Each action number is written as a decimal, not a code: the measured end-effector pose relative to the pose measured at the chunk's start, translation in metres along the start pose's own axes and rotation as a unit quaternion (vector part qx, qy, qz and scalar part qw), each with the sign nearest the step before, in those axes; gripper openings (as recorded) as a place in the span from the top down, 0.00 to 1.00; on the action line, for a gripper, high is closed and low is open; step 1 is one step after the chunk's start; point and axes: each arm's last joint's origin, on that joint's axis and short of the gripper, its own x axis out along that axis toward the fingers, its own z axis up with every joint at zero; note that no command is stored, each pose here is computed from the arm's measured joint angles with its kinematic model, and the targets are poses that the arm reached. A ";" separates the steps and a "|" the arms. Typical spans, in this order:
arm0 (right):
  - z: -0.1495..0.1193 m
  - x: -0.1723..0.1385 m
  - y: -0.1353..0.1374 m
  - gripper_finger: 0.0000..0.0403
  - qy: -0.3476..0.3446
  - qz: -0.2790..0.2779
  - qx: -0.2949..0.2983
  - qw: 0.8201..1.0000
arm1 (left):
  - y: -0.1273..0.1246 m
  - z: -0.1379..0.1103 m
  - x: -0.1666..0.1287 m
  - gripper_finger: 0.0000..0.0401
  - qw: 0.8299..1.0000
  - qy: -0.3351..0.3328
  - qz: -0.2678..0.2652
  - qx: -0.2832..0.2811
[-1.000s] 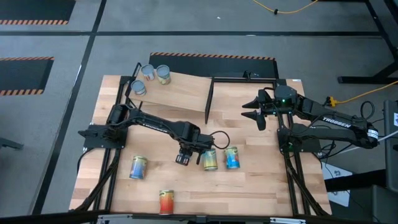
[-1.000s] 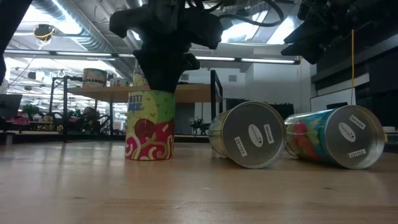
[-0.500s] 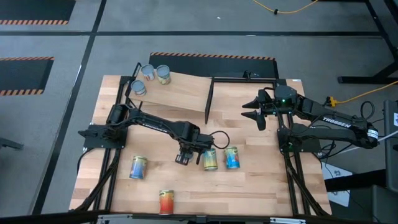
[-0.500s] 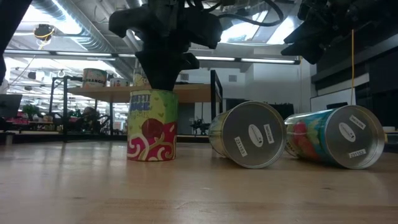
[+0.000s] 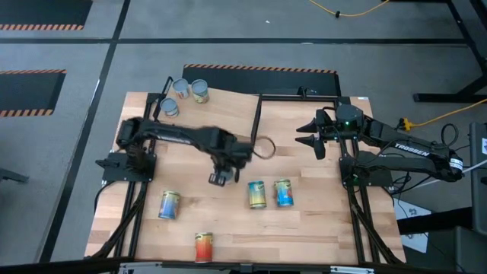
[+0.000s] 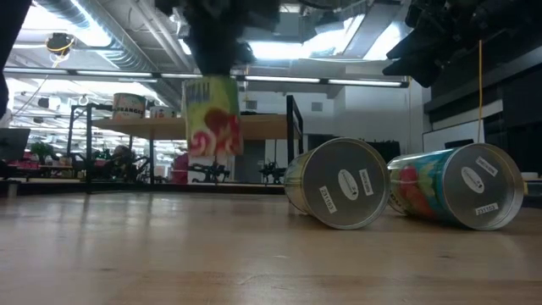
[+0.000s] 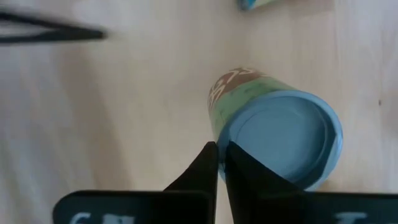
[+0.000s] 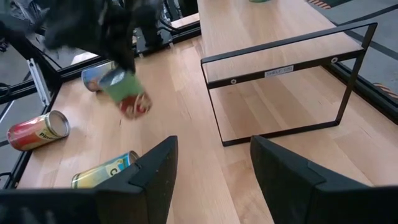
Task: Pick and place cans onto a shelf
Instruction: Put the canned spaghetti on the shelf aligned with the other canned chicken, then put the yellow canned carrot on the shelf
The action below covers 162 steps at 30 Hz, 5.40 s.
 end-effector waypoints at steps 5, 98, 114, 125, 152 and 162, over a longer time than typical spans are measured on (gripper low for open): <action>0.000 0.000 0.000 0.49 0.000 0.000 0.000 1.000 | 0.032 -0.030 -0.041 0.96 0.998 -0.028 0.020 -0.056; 0.000 0.000 0.000 0.49 0.000 0.000 0.000 1.000 | 0.146 -0.189 -0.096 0.79 0.906 -0.039 0.163 -0.388; 0.000 0.000 0.000 0.49 0.000 0.000 0.002 1.000 | 0.146 -0.189 -0.096 0.76 0.906 -0.039 0.163 -0.388; 0.000 0.000 0.000 0.49 0.000 0.000 0.004 1.000 | 0.137 -0.192 -0.117 0.76 0.902 -0.076 0.179 -0.385; 0.009 0.004 0.017 0.49 -0.029 0.097 0.049 0.994 | -0.004 -0.158 -0.106 0.77 0.913 -0.344 0.037 -0.216; 0.012 0.050 0.052 0.49 -0.024 0.192 0.020 0.981 | -0.029 -0.143 -0.047 0.77 0.918 -0.361 0.021 -0.165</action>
